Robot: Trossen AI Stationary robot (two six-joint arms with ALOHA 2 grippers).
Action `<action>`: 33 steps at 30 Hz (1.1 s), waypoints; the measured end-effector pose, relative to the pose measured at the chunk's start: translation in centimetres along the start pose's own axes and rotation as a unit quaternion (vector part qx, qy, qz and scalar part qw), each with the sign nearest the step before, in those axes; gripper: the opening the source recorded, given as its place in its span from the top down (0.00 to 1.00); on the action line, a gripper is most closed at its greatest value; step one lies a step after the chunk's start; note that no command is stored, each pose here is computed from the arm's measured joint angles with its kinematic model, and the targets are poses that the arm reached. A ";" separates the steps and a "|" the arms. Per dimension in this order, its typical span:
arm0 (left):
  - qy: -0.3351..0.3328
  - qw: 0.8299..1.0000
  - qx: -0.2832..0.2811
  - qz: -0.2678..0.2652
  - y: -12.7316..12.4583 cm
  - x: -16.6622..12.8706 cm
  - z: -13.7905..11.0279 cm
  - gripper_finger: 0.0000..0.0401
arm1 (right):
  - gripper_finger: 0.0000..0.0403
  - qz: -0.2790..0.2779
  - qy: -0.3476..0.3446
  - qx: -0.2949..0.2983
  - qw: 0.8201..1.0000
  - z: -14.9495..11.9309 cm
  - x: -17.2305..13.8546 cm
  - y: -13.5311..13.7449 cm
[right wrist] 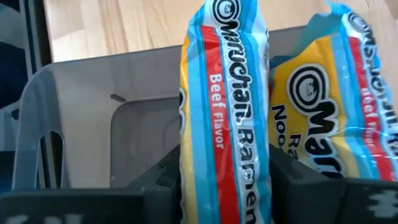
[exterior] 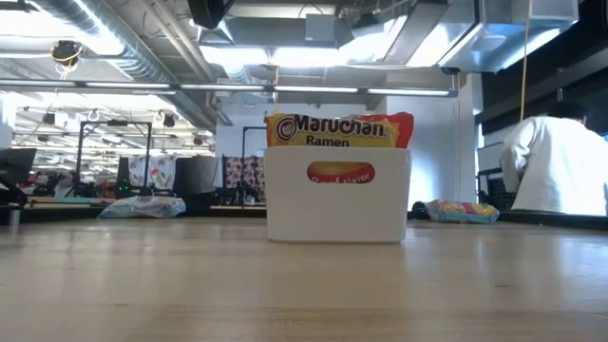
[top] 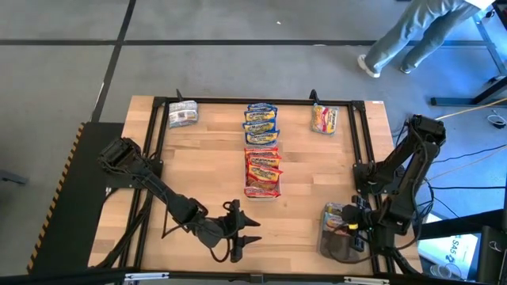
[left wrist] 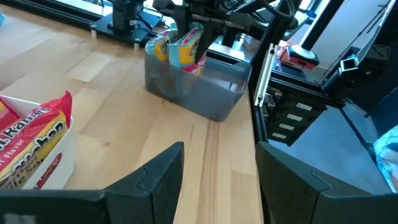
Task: Sort Maruchan noodles
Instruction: Put the light blue noodle pack into the black bin
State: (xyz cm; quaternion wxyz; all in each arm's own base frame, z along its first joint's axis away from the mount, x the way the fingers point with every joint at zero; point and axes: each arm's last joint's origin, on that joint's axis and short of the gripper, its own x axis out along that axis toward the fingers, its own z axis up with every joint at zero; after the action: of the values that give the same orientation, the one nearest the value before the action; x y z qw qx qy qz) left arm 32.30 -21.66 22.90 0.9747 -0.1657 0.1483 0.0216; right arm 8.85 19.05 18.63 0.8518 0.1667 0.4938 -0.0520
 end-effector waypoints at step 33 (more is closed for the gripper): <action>0.002 1.000 0.000 -0.002 0.0 0.0 0.0 0.51 | 0.44 -0.049 0.060 -0.007 0.997 0.5 -1.7 0.0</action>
State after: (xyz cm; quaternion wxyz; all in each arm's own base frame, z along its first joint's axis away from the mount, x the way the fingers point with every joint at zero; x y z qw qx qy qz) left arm 32.33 -21.61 22.88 0.9745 -0.1658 0.1499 0.0190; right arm 8.42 18.76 20.38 0.8180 0.1395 0.5522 -0.0801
